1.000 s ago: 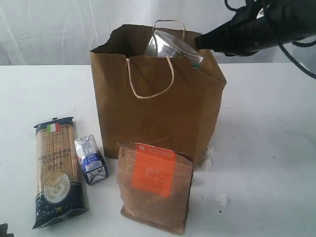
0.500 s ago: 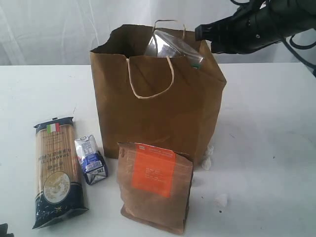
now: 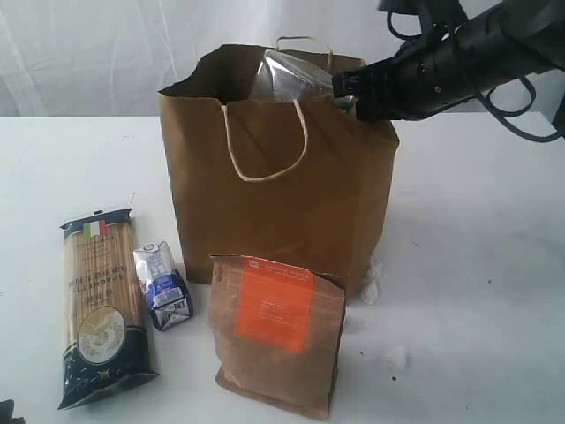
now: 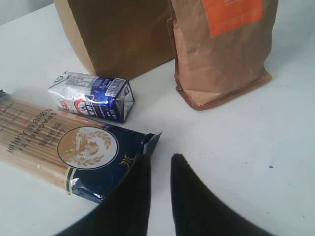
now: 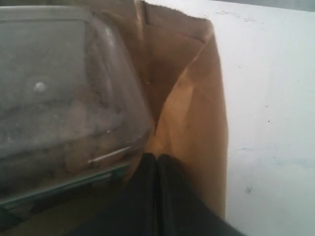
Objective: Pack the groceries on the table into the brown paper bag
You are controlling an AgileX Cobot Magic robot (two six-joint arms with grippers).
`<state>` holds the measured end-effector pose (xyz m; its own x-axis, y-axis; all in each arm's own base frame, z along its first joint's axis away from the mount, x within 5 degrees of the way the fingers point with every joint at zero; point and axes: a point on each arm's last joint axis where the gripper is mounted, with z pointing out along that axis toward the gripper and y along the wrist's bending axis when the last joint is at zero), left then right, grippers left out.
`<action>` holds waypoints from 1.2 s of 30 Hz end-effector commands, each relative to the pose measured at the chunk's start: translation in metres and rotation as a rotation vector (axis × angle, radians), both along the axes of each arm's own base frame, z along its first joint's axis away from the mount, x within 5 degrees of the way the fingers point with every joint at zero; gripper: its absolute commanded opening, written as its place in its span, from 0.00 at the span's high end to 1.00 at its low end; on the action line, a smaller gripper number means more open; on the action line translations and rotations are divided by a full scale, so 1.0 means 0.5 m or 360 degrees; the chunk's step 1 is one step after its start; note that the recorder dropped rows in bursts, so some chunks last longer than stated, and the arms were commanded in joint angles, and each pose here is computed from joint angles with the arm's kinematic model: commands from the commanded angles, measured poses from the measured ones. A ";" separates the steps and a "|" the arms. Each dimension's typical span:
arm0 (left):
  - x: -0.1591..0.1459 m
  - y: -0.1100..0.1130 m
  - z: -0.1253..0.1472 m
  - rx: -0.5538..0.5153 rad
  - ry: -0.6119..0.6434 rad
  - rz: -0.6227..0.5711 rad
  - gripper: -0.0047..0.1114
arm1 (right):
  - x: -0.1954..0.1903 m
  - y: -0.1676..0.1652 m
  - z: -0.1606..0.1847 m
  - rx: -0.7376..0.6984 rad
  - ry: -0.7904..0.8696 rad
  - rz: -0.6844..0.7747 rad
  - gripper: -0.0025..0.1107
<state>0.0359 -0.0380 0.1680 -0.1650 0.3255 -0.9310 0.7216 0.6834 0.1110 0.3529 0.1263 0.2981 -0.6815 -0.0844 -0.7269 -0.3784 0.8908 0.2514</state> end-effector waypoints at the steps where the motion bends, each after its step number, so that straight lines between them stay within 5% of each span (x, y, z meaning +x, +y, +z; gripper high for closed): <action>1: -0.001 0.000 -0.003 0.0000 0.0006 -0.0012 0.78 | -0.005 0.019 0.011 0.0003 -0.0045 0.0086 0.98; 17: -0.001 0.000 -0.003 0.0000 0.0006 -0.0012 0.78 | -0.038 0.055 0.084 0.0014 -0.0253 0.0209 0.98; 36: -0.001 0.000 -0.003 0.0000 0.0006 -0.0012 0.78 | -0.088 0.088 0.110 -0.0011 -0.0155 0.0432 0.98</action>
